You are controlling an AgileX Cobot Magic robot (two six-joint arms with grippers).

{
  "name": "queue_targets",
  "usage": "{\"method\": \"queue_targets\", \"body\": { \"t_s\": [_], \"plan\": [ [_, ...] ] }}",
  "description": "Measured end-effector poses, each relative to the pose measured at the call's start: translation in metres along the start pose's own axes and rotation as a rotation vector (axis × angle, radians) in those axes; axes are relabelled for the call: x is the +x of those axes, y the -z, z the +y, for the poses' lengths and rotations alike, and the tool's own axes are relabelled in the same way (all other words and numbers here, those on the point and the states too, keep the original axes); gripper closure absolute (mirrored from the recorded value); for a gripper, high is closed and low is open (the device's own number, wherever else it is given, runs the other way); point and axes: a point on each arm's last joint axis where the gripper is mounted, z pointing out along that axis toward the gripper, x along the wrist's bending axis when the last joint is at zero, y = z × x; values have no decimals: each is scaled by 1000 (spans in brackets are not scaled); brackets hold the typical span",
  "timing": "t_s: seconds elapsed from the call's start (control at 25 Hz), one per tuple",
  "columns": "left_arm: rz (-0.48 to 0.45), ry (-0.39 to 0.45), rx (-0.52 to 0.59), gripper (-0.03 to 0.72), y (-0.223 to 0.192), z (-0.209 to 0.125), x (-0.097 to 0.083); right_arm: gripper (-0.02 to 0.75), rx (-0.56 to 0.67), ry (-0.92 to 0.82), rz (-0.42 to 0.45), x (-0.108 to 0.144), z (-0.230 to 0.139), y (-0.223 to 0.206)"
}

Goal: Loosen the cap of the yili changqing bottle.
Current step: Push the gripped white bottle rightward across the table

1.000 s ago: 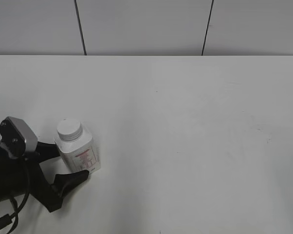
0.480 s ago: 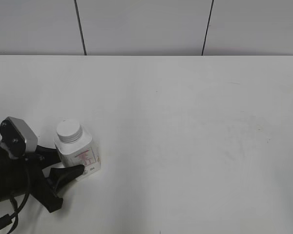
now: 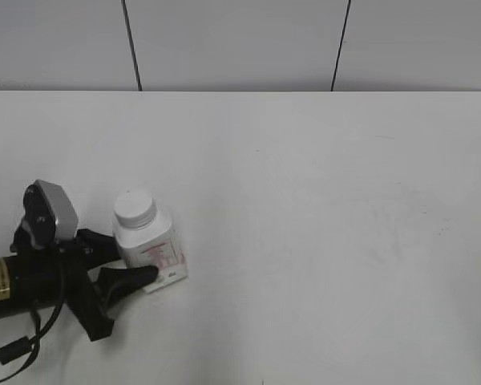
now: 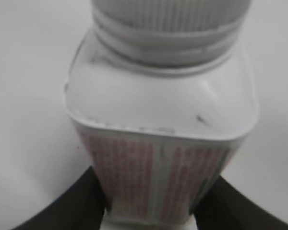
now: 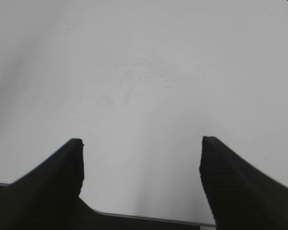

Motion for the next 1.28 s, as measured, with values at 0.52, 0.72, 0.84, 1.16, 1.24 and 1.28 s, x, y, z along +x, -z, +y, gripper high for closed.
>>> {"method": "queue_targets", "body": {
  "t_s": [0.52, 0.72, 0.84, 1.16, 1.24, 1.28],
  "plan": [
    [-226, -157, -131, 346, -44, 59, 39, 146, 0, 0, 0, 0, 0, 0],
    [-292, -223, -71, 346, -69, 79, 33, 146, 0, -1, 0, 0, 0, 0],
    [-305, -236, -52, 346, -81, 88, 28, 146, 0, -1, 0, 0, 0, 0],
    [-317, -285, 38, 347, -106, 94, 7, 146, 0, -1, 0, 0, 0, 0],
    [-329, -271, 61, 347, -110, 87, 4, 146, 0, -1, 0, 0, 0, 0],
    [-333, -264, 68, 347, -112, 84, 4, 146, 0, -1, 0, 0, 0, 0]
  ]
}}
